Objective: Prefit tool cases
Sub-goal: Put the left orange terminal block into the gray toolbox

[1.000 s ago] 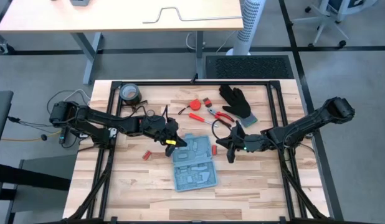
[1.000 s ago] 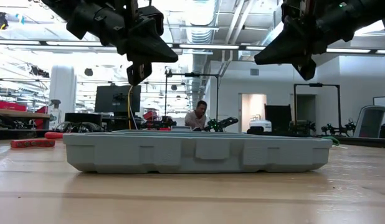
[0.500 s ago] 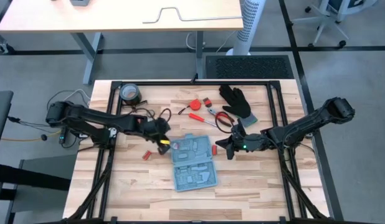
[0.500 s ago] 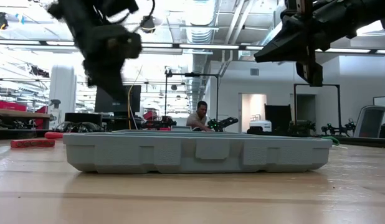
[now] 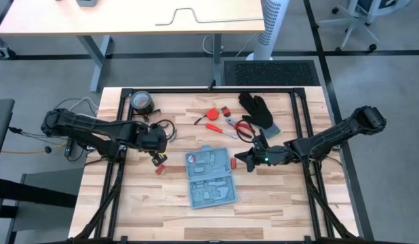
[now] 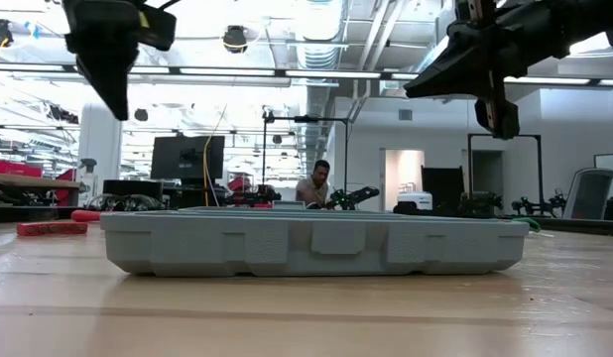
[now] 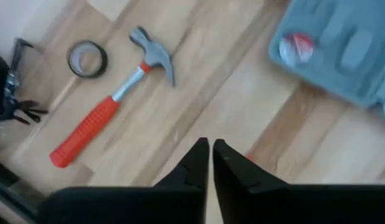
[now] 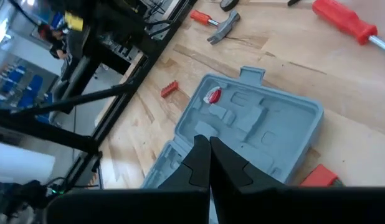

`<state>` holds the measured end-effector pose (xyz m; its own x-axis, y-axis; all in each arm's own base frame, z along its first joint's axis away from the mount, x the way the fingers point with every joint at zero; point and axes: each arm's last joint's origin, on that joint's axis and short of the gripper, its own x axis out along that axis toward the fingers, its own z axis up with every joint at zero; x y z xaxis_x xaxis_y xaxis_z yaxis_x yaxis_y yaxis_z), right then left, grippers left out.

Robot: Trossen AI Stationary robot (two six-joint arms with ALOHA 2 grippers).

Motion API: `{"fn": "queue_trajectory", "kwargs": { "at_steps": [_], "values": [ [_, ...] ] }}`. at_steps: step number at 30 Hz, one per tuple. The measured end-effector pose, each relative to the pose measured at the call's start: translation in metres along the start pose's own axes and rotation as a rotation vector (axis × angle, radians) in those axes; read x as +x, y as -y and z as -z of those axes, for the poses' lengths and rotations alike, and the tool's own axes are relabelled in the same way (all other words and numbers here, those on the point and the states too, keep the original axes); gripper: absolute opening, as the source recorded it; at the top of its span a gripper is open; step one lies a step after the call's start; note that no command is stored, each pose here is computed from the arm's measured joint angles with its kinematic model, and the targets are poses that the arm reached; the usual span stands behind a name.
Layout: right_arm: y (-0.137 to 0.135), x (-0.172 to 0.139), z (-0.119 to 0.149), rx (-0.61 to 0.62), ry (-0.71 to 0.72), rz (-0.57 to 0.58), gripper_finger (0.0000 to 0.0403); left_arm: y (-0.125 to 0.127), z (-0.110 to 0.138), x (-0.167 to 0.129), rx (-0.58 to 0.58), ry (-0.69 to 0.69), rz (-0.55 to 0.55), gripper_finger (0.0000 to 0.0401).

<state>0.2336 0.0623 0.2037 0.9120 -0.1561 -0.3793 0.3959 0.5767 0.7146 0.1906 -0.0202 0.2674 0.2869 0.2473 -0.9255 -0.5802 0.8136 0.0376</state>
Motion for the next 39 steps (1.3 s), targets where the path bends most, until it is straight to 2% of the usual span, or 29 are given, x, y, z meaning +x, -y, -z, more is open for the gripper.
{"fn": "queue_trajectory", "kwargs": {
  "at_steps": [3,7,9,11,16,18,21,25,30,32,34,37,39],
  "values": [
    [0.0,0.0,0.0,-0.012,-0.002,0.002,0.0008,-0.001,0.005,-0.001,0.023,-0.037,-0.026,0.0054],
    [0.0,0.0,0.001,-0.084,-0.019,-0.006,0.0008,-0.003,0.006,0.0,-0.011,-0.051,-0.041,0.0097],
    [-0.001,0.0,0.001,-0.17,-0.063,-0.044,0.0009,-0.003,0.006,0.0,-0.019,-0.053,-0.04,0.0116],
    [0.002,0.001,-0.001,-0.178,-0.114,-0.052,0.0011,-0.003,0.006,0.0,-0.022,-0.059,-0.035,0.0132],
    [0.014,0.003,-0.006,-0.218,-0.267,0.08,0.0037,-0.002,0.005,0.0,-0.052,-0.057,-0.017,0.0161],
    [0.013,0.004,-0.012,-0.243,-0.286,0.075,0.0056,-0.002,0.005,0.0,-0.064,-0.055,-0.017,0.017],
    [0.008,0.006,-0.028,-0.238,-0.239,0.034,0.0086,-0.002,0.005,0.0,-0.074,-0.051,-0.021,0.0177],
    [-0.008,0.007,-0.056,-0.259,-0.184,-0.075,0.0122,-0.002,0.004,0.0,-0.114,-0.029,-0.041,0.0179],
    [-0.034,-0.008,-0.106,-0.316,-0.027,-0.195,0.0146,-0.003,0.004,0.0,-0.169,-0.002,-0.064,0.0179],
    [-0.04,-0.015,-0.121,-0.367,-0.039,-0.206,0.0151,-0.003,0.004,0.001,-0.183,0.003,-0.063,0.0179],
    [-0.043,-0.023,-0.132,-0.458,-0.117,-0.154,0.0156,-0.003,0.005,0.004,-0.197,0.003,-0.062,0.0179],
    [-0.04,-0.033,-0.139,-0.601,-0.29,-0.003,0.0164,-0.002,0.009,0.012,-0.229,-0.031,-0.052,0.0179],
    [-0.036,-0.037,-0.142,-0.646,-0.378,0.099,0.017,-0.003,0.015,0.019,-0.258,-0.075,-0.046,0.0179]
  ]
}}
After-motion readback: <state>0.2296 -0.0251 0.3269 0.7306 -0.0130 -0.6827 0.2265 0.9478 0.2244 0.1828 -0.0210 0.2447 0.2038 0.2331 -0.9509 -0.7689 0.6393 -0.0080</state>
